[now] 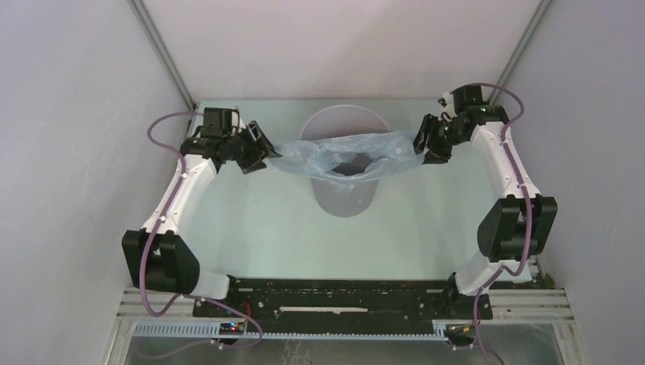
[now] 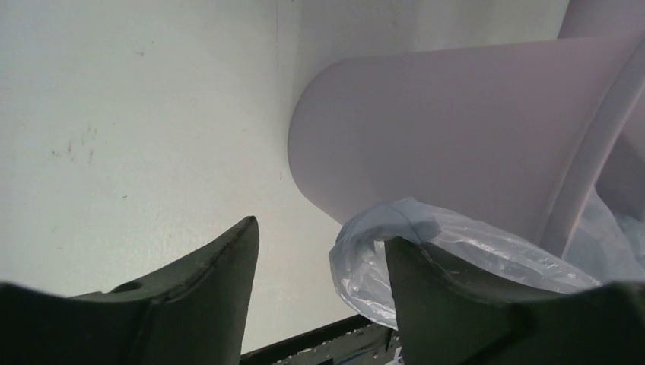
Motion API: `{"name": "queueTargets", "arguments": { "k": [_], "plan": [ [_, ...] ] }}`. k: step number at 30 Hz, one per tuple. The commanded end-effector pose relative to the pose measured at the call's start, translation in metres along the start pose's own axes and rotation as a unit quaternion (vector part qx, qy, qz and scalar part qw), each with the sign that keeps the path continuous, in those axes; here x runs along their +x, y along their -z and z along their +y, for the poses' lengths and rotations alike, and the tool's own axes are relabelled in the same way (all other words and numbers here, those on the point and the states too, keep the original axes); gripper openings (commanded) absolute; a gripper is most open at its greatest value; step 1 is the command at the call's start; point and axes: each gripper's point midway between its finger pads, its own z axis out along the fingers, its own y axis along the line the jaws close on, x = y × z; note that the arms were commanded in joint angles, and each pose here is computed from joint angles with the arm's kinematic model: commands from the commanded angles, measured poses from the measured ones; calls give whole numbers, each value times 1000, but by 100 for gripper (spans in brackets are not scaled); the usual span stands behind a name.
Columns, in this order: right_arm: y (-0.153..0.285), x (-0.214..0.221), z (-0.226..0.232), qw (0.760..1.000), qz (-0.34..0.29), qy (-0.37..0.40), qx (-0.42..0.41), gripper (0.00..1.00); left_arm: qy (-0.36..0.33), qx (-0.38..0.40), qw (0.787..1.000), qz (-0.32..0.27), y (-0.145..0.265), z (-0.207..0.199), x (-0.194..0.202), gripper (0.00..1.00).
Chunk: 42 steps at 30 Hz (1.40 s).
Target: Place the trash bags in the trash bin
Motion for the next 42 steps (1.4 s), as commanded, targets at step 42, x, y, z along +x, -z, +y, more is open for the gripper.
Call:
{"name": "queueTargets", "arguments": {
  "k": [42],
  "plan": [
    [88,14,139,864,-69,273,-416,79,-234,345,909,11,70,-119,16,96]
  ]
}}
